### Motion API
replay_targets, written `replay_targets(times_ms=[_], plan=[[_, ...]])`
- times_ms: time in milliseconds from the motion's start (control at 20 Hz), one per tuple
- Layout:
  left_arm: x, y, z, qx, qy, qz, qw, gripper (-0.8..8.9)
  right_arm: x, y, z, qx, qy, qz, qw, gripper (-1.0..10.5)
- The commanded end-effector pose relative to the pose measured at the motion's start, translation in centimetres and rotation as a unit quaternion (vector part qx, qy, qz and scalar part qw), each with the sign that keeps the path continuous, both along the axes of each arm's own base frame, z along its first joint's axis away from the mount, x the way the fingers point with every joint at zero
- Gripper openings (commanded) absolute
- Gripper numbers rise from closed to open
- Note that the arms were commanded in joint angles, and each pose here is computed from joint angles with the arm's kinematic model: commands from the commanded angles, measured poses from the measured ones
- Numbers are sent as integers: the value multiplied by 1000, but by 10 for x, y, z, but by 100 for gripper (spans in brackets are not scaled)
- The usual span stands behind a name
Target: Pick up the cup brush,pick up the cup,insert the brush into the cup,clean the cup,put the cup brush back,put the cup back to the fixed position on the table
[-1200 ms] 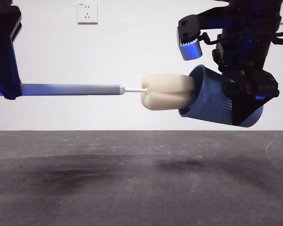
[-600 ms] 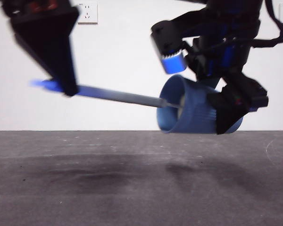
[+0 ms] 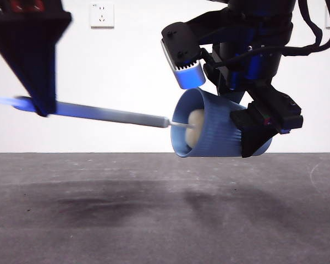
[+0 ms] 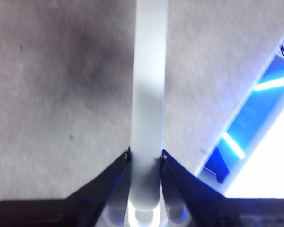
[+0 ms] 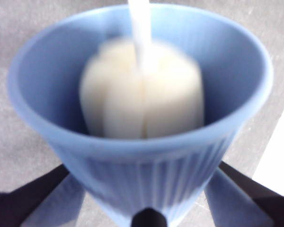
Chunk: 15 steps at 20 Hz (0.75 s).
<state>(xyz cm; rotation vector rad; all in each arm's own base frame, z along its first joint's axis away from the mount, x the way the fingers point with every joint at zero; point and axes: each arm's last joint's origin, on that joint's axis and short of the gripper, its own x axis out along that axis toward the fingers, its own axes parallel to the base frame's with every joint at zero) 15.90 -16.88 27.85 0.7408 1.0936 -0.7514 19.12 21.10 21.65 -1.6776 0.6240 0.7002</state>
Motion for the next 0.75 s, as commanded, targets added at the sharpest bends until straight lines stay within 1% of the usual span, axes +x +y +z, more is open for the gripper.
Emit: replay_targets(times_ms=[50,300,450,600,750], plan=[[-7,10,8,3,1,15,1000,-8,0,0,-1,-2,2,-2,1000,-13],[-23,26,16,24,20,16,999,-8,1,0,-1,-1,2,-2,1000,-13],[-25,29,17,27,24,16,999,-8,1,0,-1,-1,2,-2,1000,-13],[-23,26,18,11,13,13,1000,-9,1,0,-1,-1,2,-2,1000,-13],[-17,19,19,-25,5,7,1000,-9,1,1,-1,1,1,-1,1000,-13]])
